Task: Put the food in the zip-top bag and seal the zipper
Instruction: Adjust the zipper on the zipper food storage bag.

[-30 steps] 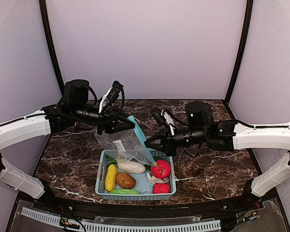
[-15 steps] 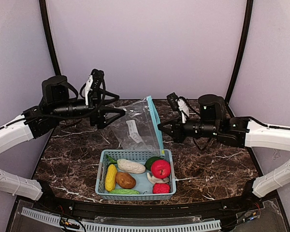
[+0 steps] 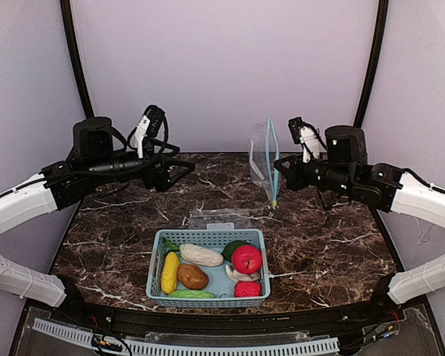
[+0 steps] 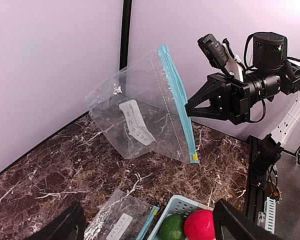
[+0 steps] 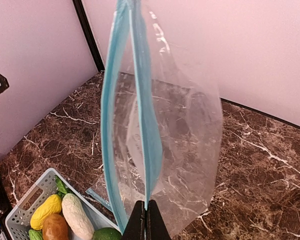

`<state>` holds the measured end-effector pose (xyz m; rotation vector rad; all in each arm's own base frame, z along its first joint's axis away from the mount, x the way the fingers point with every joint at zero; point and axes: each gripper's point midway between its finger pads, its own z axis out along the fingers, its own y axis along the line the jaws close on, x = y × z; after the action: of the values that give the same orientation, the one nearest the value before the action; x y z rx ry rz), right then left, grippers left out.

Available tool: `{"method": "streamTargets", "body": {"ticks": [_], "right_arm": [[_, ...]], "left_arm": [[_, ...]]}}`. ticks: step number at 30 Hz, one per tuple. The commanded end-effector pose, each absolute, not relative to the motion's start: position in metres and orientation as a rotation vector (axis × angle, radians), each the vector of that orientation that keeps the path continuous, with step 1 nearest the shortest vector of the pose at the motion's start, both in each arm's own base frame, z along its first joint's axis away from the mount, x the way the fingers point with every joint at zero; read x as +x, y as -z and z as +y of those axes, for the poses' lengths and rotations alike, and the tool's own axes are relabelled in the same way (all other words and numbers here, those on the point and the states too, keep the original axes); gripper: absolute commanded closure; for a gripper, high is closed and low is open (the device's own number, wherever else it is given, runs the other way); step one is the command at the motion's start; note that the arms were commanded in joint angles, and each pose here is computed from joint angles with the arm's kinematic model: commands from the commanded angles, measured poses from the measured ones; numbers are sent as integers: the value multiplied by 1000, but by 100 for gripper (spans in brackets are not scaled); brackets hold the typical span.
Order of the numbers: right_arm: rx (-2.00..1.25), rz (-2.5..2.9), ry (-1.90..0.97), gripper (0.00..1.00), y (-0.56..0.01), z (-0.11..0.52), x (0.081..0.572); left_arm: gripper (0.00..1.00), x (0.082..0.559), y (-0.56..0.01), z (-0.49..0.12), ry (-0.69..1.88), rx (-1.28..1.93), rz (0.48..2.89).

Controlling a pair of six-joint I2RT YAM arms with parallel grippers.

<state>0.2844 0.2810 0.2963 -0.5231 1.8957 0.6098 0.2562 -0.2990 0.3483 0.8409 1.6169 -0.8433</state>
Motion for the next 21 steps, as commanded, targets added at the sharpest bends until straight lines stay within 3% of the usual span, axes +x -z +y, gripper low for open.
{"method": "streamTargets", "body": {"ticks": [1,10,21], "right_arm": [[-488,1918,-627,100,-289,291,295],[-550,1950,-776,100,-256,359,293],[-616,1951,-900,100,-243,405,282]], "left_arm": [[13,255,-336,-314,980,830,1665],[16,251,-298,-342,1221,832,1755],[18,262,-254,-356,1272,792,1905]]}}
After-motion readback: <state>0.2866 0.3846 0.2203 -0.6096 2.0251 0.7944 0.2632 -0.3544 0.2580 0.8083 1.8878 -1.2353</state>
